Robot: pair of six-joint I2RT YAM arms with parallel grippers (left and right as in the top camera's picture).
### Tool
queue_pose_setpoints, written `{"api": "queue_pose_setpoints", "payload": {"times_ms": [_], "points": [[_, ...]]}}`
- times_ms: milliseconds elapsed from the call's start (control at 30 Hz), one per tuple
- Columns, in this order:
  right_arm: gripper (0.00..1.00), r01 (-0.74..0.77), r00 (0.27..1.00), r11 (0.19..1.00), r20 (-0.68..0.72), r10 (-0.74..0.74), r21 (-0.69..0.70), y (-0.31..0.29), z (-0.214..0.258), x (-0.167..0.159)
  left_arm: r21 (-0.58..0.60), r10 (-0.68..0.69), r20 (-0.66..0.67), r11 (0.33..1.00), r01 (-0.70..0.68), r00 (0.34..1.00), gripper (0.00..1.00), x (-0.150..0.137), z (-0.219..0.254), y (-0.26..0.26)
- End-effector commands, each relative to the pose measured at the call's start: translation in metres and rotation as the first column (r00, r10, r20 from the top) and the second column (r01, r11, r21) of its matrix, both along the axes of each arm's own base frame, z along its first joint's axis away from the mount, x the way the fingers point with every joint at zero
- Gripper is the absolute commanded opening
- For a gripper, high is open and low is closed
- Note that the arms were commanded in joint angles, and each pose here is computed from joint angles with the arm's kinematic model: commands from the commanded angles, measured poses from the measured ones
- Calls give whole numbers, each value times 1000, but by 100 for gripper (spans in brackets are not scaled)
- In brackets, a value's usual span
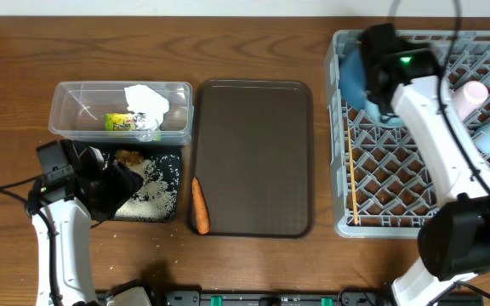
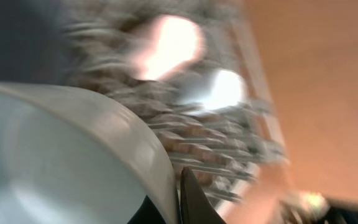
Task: Sort waste into correct bins and load items into the dishwasher rack
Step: 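Lower the bowl into the dish rack and open the right gripper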
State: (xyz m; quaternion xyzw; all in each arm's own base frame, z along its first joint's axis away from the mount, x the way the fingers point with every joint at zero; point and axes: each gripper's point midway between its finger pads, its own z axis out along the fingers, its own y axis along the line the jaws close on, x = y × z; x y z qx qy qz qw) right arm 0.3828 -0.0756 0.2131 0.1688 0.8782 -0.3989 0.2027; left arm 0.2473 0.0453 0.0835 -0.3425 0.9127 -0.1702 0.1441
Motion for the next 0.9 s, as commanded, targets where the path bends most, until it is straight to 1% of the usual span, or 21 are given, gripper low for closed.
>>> {"api": "queue_pose_setpoints", "payload": {"times_ms": [0, 67, 133, 233, 467, 600, 867], "points": [[1, 276, 936, 942, 278, -217, -192, -51, 45, -24, 18, -7, -1, 1000, 7, 1000, 63, 0, 0, 3], [1, 340, 912, 914, 315, -263, -222, -66, 48, -34, 18, -7, -1, 1000, 7, 1000, 63, 0, 0, 3], [1, 370, 904, 894, 319, -284, -253, -78, 47, -41, 18, -7, -1, 1000, 7, 1000, 63, 0, 0, 3], [1, 396, 899, 866, 322, -297, -307, -91, 45, -48, 18, -7, -1, 1000, 7, 1000, 63, 0, 0, 3], [1, 429, 889, 832, 330, -318, -353, -106, 17, -58, 18, -7, -1, 1000, 7, 1000, 63, 0, 0, 3], [1, 424, 893, 833, 318, -319, -356, -110, 2, -57, 18, -7, -1, 1000, 7, 1000, 63, 0, 0, 3], [1, 372, 918, 882, 254, -304, -290, -107, -42, -51, 18, -7, -1, 1000, 7, 1000, 63, 0, 0, 3]]}}
